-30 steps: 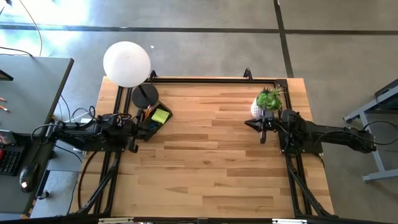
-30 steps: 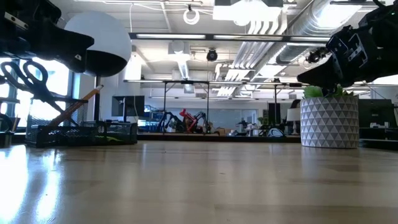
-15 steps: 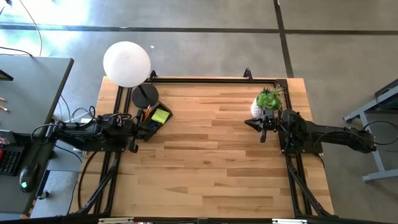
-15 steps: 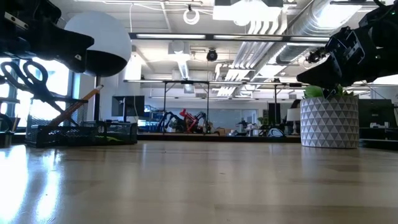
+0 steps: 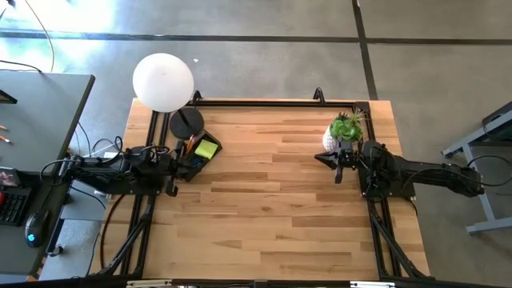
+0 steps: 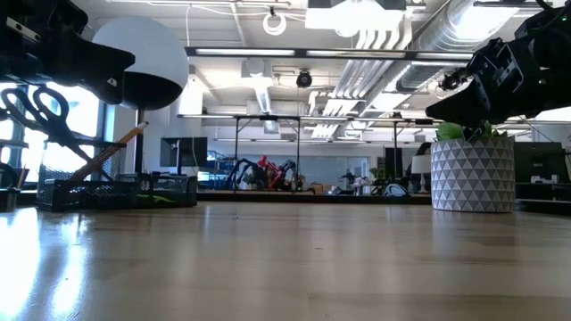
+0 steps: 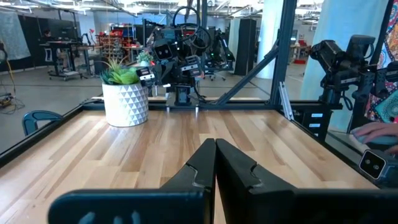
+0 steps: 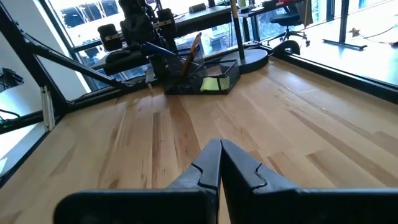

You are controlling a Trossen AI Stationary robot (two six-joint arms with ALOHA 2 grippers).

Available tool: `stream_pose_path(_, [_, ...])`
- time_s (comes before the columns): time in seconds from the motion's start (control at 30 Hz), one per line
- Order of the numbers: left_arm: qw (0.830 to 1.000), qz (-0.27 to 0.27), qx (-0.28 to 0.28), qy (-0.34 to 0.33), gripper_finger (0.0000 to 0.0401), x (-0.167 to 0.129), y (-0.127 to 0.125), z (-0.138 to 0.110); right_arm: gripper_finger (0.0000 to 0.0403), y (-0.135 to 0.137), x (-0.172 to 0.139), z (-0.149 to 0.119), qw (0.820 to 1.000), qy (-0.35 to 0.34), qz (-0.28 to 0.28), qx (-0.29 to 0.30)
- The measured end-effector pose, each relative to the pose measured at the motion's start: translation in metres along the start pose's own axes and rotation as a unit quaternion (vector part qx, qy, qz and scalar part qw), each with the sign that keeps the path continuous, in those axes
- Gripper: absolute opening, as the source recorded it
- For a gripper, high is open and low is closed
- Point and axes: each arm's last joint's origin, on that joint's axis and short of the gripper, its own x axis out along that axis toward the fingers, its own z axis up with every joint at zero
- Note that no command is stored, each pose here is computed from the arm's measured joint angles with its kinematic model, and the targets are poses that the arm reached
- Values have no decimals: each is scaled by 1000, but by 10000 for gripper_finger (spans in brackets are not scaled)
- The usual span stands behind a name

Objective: Pick and place office supplies into organizer
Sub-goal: Return to Home Position

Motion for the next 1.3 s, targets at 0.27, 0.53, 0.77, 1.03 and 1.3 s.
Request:
stream_pose_path(0.27, [1000, 0, 0, 0, 1, 0, 0, 0, 2, 0, 0, 0, 1000, 0, 0, 0])
stream_pose_path(0.53, [1000, 0, 0, 0, 3, 0, 0, 0, 3, 0, 0, 0, 1000, 0, 0, 0])
stream_pose_path(0.77, [1000, 0, 0, 0, 2, 0, 0, 0, 2, 0, 0, 0, 1000, 0, 0, 0])
stream_pose_path(1.03, [1000, -1, -2, 0, 1, 0, 0, 0, 3, 0, 0, 0, 1000, 0, 0, 0])
stream_pose_path(1.3, [1000, -18, -4, -1, 3, 0, -1, 0, 2, 0, 0, 0, 1000, 0, 0, 0])
